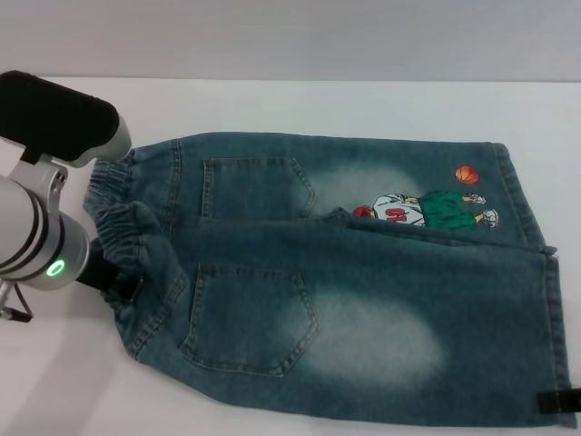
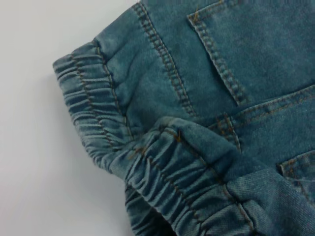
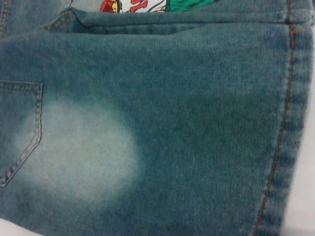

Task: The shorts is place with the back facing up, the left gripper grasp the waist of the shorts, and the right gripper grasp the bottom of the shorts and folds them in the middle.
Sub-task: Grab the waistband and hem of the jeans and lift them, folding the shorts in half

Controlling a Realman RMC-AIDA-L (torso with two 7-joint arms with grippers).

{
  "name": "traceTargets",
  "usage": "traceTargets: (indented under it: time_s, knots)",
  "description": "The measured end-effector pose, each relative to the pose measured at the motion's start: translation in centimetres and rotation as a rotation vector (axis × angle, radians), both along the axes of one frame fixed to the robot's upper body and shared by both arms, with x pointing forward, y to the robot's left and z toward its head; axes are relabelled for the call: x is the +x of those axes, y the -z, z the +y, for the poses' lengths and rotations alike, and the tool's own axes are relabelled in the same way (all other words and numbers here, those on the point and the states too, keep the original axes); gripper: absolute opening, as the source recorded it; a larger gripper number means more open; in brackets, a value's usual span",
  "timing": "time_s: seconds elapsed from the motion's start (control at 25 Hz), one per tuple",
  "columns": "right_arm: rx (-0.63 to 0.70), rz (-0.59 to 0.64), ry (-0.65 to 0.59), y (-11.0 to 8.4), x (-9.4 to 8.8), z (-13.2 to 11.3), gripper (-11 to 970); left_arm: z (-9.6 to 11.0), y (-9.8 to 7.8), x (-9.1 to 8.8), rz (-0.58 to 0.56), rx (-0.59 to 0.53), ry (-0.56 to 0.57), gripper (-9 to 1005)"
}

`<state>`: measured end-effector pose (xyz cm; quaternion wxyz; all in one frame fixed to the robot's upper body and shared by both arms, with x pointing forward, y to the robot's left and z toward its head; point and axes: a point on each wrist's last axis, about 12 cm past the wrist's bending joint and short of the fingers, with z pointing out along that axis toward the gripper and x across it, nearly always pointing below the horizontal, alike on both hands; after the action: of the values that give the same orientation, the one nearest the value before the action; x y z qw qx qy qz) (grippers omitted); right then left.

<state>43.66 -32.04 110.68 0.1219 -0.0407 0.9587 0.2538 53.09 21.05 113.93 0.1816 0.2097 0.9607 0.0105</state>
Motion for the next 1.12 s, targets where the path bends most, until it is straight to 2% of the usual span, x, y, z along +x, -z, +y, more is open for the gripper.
traceTargets:
  time_s: [1.12]
  knots:
    - [-0.019, 0.013, -0.008, 0.11, 0.05, 0.17, 580, -0.22, -0.08, 0.01, 0.0, -0.003, 0.004, 185]
